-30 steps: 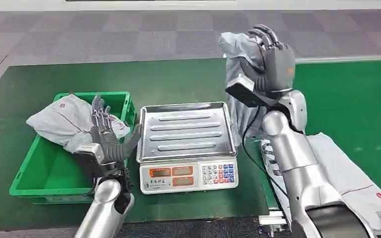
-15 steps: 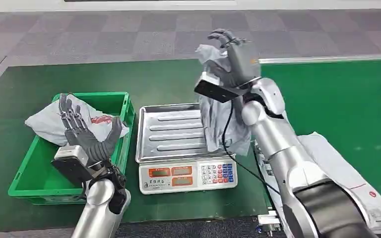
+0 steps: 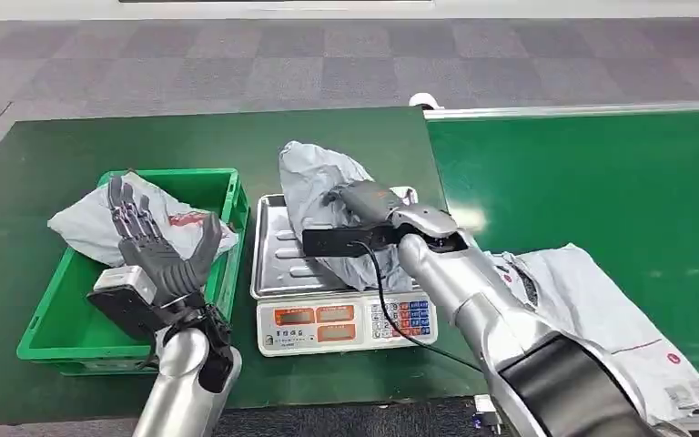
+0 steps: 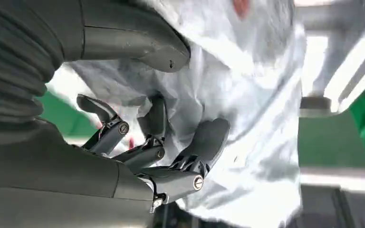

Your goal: Moved the parcel from conveyor to table for the left to box.

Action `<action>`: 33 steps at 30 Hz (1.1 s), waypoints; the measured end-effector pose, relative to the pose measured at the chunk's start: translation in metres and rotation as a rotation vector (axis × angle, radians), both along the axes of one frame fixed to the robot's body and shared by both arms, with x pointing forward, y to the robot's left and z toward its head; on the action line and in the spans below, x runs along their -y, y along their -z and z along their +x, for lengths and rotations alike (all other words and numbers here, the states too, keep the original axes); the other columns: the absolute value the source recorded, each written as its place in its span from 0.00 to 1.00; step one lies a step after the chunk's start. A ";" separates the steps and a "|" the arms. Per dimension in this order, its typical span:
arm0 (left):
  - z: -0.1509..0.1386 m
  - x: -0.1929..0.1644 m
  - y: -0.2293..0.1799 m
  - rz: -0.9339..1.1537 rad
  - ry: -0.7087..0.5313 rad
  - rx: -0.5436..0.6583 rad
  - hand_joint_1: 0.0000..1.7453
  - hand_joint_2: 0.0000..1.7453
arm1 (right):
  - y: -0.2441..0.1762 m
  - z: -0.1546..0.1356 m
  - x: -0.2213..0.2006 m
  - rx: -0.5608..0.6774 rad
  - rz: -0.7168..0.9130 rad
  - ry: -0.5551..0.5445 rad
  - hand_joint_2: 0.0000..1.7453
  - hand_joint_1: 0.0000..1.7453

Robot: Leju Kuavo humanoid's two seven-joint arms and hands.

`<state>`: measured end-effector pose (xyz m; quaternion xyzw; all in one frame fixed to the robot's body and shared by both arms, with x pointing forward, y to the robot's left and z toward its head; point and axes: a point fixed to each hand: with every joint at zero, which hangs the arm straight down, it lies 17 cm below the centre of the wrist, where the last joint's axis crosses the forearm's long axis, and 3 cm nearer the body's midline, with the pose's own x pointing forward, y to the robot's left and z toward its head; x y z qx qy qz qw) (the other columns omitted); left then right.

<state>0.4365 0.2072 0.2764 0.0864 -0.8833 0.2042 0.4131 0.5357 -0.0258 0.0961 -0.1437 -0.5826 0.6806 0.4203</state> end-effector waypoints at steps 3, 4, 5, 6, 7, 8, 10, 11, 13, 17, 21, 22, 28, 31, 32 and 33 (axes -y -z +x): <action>0.002 -0.002 0.007 -0.003 -0.001 -0.017 0.00 1.00 | 0.003 -0.001 0.001 0.001 0.019 0.014 1.00 0.00; 0.002 -0.004 0.010 -0.004 -0.006 -0.024 0.00 1.00 | -0.001 0.003 0.002 0.025 0.032 0.032 1.00 0.00; 0.001 -0.006 0.013 -0.005 -0.011 -0.031 0.00 1.00 | -0.007 0.006 0.002 0.053 0.052 0.044 1.00 0.00; 0.000 -0.008 0.015 -0.006 -0.016 -0.037 0.00 1.00 | -0.012 0.008 0.002 0.078 0.068 0.051 1.00 0.00; 0.000 -0.009 0.017 -0.007 -0.019 -0.041 0.00 1.00 | -0.015 0.010 0.002 0.093 0.078 0.055 1.00 0.00; 0.000 -0.010 0.018 -0.008 -0.022 -0.044 0.00 1.00 | -0.016 0.011 0.002 0.099 0.083 0.057 1.00 0.00; 0.000 -0.013 0.020 -0.010 -0.028 -0.049 0.00 1.00 | -0.016 0.011 0.002 0.101 0.087 0.059 1.00 0.00; 0.000 -0.014 0.021 -0.011 -0.031 -0.051 0.00 1.00 | -0.016 0.010 0.002 0.101 0.087 0.059 1.00 0.00; -0.001 -0.014 0.023 -0.012 -0.032 -0.054 0.00 1.00 | -0.016 0.010 0.002 0.101 0.087 0.060 1.00 0.00; -0.001 -0.015 0.024 -0.011 -0.033 -0.058 0.00 1.00 | -0.015 0.010 0.002 0.100 0.087 0.060 1.00 0.00; -0.002 -0.015 0.025 -0.011 -0.034 -0.060 0.00 1.00 | -0.022 0.009 -0.001 0.121 0.127 0.049 1.00 0.00; -0.002 -0.016 0.026 -0.011 -0.036 -0.062 0.00 1.00 | -0.030 0.009 -0.005 0.148 0.167 0.035 1.00 0.00; -0.009 -0.025 0.029 -0.014 -0.058 -0.064 0.00 1.00 | -0.118 -0.002 -0.023 0.397 0.488 -0.079 1.00 0.00; -0.014 -0.031 0.023 -0.017 -0.074 -0.046 0.00 1.00 | -0.156 -0.006 -0.020 0.444 0.667 -0.042 1.00 0.00; -0.016 -0.032 0.019 -0.016 -0.078 -0.036 0.00 1.00 | -0.171 -0.007 -0.016 0.453 0.748 -0.022 1.00 0.00; -0.017 -0.033 0.016 -0.015 -0.081 -0.027 0.00 1.00 | -0.182 -0.009 -0.010 0.439 0.834 -0.003 1.00 0.00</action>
